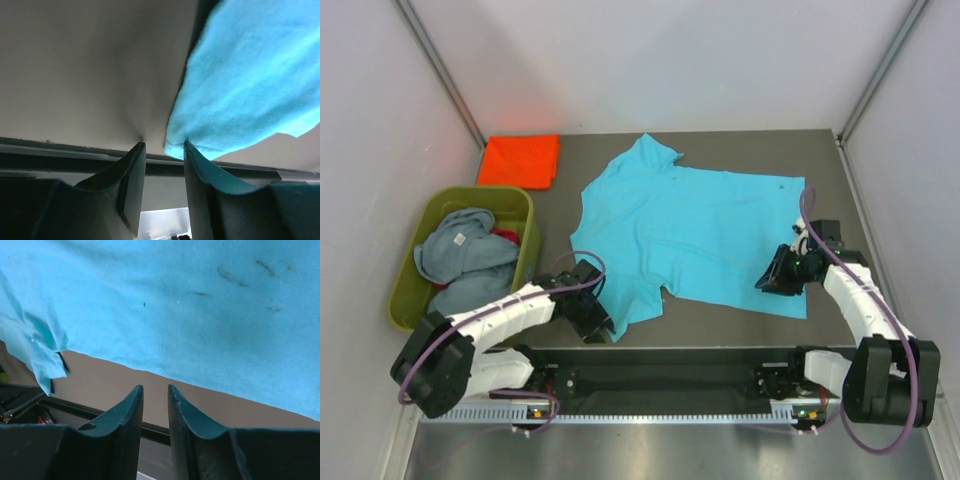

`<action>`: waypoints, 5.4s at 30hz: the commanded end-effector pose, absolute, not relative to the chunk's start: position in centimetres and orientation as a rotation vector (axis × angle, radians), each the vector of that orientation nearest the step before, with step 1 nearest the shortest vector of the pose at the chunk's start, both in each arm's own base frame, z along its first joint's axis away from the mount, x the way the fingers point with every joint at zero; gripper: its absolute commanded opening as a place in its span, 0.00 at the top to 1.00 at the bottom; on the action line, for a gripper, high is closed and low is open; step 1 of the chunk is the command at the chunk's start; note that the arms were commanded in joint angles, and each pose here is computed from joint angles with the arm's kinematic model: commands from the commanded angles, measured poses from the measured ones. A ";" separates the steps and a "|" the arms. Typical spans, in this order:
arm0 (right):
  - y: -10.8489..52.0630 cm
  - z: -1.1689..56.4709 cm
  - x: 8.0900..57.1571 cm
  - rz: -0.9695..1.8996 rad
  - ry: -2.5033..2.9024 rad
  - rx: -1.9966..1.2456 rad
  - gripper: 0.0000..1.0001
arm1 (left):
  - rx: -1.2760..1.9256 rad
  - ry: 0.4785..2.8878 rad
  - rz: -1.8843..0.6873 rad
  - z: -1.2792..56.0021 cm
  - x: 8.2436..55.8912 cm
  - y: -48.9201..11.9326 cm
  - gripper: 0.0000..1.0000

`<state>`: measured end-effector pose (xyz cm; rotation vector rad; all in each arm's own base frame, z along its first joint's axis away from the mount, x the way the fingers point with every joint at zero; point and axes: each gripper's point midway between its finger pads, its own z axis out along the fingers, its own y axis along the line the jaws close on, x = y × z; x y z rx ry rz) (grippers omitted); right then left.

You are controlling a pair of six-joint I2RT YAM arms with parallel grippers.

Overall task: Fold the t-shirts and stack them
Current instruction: Fold the tshirt

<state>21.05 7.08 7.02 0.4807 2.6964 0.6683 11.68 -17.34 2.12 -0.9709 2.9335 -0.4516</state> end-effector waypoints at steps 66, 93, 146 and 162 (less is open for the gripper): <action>-7.1 1.6 15.5 -0.126 2.471 1.537 1.00 | 0.186 2.528 -0.348 14.7 24.3 -18.8 1.00; -9.2 4.9 16.1 -0.302 2.543 1.410 1.00 | 0.181 2.585 -0.356 14.9 21.5 -17.3 1.00; -9.0 5.8 36.5 -0.084 2.741 0.908 1.00 | -0.122 2.477 -0.104 16.9 47.3 -16.2 1.00; -9.4 6.2 37.5 -0.085 2.731 0.894 1.00 | -0.173 2.470 -0.084 16.8 48.2 -15.1 1.00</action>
